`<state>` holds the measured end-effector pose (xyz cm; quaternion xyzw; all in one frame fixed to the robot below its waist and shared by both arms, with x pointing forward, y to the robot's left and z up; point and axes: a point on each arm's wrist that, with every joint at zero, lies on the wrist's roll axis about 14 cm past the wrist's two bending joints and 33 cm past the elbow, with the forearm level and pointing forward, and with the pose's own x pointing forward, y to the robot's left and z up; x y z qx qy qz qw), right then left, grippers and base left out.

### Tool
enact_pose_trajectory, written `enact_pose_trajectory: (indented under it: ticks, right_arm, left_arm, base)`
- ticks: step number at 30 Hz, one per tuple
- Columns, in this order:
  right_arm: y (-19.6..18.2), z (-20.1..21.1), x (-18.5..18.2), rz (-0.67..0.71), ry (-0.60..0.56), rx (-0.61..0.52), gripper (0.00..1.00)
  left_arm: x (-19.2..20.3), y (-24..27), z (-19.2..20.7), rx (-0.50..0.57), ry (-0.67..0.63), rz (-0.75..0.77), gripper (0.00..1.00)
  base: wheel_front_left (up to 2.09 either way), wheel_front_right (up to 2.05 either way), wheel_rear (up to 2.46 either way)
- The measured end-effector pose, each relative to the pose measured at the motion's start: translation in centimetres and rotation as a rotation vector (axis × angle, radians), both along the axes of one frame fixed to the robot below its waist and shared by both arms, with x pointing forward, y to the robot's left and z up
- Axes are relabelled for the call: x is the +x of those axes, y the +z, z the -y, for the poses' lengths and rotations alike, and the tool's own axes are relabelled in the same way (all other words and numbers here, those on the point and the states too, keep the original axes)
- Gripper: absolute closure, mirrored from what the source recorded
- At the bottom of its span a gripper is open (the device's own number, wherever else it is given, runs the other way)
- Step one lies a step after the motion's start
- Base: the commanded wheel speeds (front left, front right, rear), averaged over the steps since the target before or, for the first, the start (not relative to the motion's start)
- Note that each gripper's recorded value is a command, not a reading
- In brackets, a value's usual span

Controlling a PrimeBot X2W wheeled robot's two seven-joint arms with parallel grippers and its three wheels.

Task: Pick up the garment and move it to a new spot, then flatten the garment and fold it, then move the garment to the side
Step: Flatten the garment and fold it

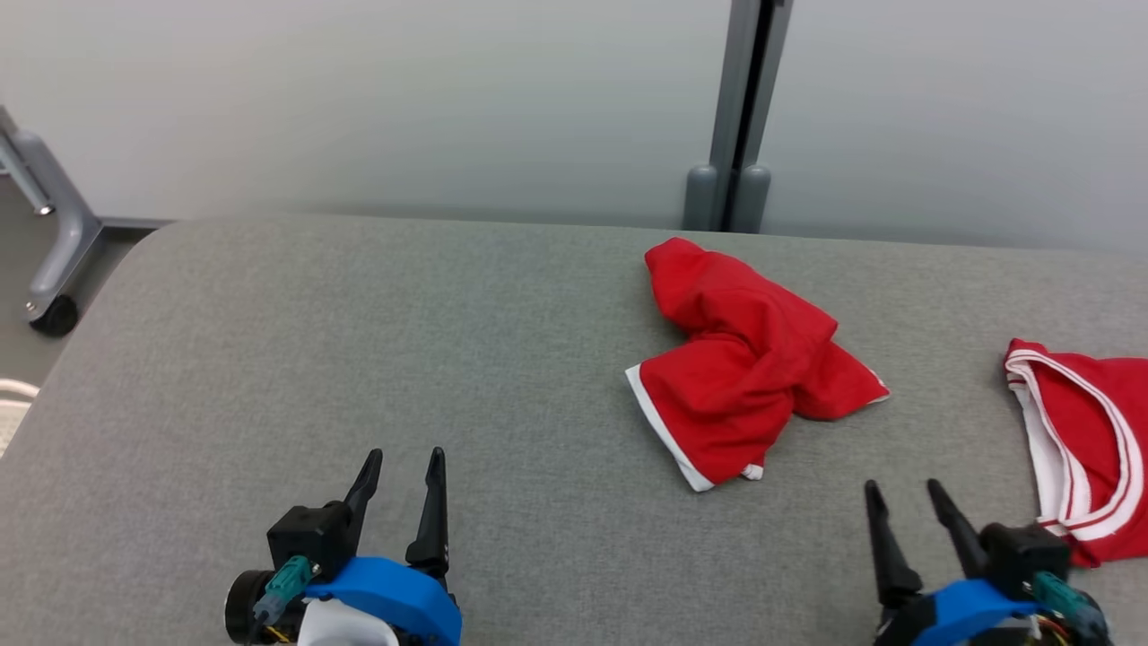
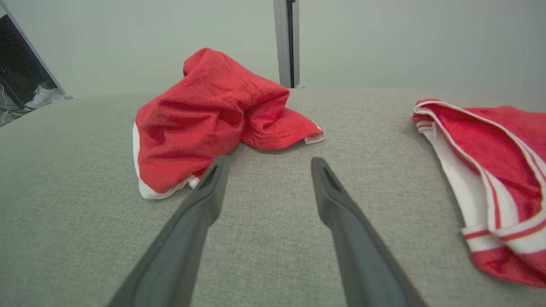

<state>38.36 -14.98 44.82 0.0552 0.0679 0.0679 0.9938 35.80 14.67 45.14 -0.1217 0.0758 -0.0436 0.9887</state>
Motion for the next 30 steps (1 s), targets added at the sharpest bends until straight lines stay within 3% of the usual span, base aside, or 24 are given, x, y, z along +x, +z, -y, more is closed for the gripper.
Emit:
enact_pose_trajectory:
  ticks: [11,20,21,22,23,24,25,30]
  right_arm:
    - [-5.1,-6.3,3.0,-0.192,0.194,-0.068,0.0]
    - [-8.0,-9.2,4.9,-0.265,0.276,-0.101,0.0]
    - [-8.0,-9.4,5.1,-0.26,0.281,-0.104,0.04]
    - [-7.9,-9.5,5.4,-0.255,0.281,-0.102,0.47]
    - [-7.9,-9.6,5.6,-0.252,0.282,-0.099,0.6]
    - [-7.9,-9.7,5.7,-0.249,0.283,-0.098,0.85]
    - [-7.9,-9.7,5.7,-0.249,0.284,-0.098,1.0]
    - [-7.5,-9.0,6.0,-0.234,0.263,-0.09,1.0]
  left_arm:
    - [-0.3,-1.3,-2.5,0.008,0.081,-0.045,0.0]
    - [-0.8,-2.6,-4.6,0.016,0.15,-0.087,0.0]
    - [-0.8,-2.7,-4.8,0.016,0.153,-0.09,0.0]
    - [-0.8,-2.7,-4.8,0.017,0.156,-0.093,0.0]
    - [-0.8,-2.8,-4.9,0.017,0.157,-0.095,0.0]
    - [-0.8,-2.8,-4.8,0.017,0.156,-0.096,0.0]
    - [-0.7,-2.9,-4.8,0.018,0.154,-0.096,0.0]
    - [-0.1,-3.0,-4.0,0.016,0.13,-0.095,0.0]
  base:
    - [0.0,0.0,0.0]
    - [0.0,0.0,0.0]
    - [0.0,0.0,0.0]
    - [0.0,0.0,0.0]
    - [0.0,0.0,0.0]
    - [0.0,0.0,0.0]
    - [0.0,0.0,0.0]
    - [0.0,0.0,0.0]
